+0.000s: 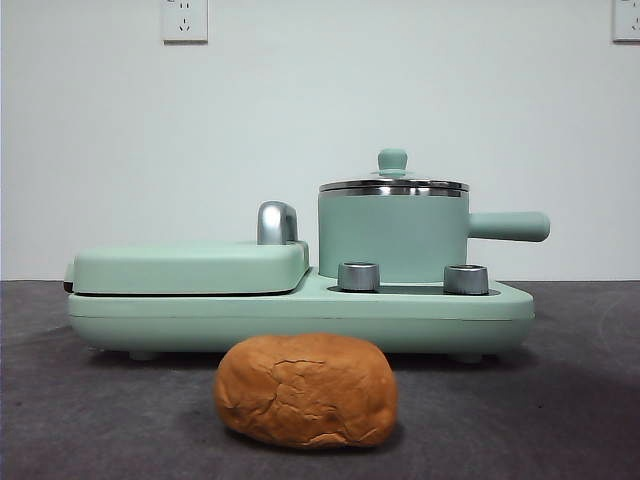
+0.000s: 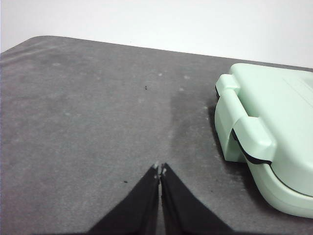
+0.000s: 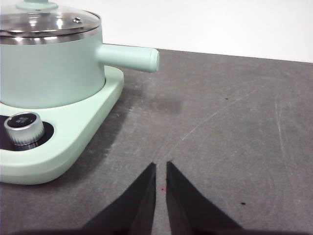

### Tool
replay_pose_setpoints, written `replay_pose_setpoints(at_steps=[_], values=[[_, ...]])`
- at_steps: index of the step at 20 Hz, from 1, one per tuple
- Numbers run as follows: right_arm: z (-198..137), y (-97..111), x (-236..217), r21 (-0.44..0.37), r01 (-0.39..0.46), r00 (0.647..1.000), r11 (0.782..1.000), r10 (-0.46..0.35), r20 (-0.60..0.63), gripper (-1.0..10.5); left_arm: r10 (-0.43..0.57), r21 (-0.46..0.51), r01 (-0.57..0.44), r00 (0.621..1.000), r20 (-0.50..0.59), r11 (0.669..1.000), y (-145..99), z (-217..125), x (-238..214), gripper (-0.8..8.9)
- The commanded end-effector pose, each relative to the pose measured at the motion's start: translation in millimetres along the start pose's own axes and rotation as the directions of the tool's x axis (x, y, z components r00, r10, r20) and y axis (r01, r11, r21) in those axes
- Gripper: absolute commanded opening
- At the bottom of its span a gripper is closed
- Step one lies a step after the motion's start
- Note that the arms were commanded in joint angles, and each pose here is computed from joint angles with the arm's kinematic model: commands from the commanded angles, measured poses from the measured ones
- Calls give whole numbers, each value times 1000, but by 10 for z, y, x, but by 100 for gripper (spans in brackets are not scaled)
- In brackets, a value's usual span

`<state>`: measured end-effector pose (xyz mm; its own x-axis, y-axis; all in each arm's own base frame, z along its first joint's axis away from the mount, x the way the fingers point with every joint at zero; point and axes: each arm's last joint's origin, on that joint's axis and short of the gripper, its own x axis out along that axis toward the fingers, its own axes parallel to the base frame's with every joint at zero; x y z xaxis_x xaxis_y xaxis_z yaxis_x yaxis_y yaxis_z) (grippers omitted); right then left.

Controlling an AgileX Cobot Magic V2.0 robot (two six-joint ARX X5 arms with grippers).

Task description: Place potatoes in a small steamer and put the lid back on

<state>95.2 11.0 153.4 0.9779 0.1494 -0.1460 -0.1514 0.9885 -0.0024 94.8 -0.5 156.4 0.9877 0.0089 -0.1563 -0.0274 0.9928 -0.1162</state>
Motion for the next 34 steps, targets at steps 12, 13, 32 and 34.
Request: replay_pose_setpoints(at_steps=[12, 13, 32, 34], values=[[134, 1, -7, 173, -26, 989, 985, 0, 147, 32, -79, -251, 95, 994, 74, 963, -26, 34, 14, 5], [176, 1, -14, 180, -35, 982, 983, 0, 189, 31, -106, -246, 130, 988, 109, 960, -37, 70, 9, 5], [1232, 14, -285, 291, -70, 992, 954, 35, 123, 10, -208, -181, 224, 972, 105, 958, -191, 1145, -289, 9], [1318, 23, -256, 248, -93, 993, 964, 73, 88, 10, -247, -132, 254, 967, 66, 958, -218, 1257, -276, 9]])
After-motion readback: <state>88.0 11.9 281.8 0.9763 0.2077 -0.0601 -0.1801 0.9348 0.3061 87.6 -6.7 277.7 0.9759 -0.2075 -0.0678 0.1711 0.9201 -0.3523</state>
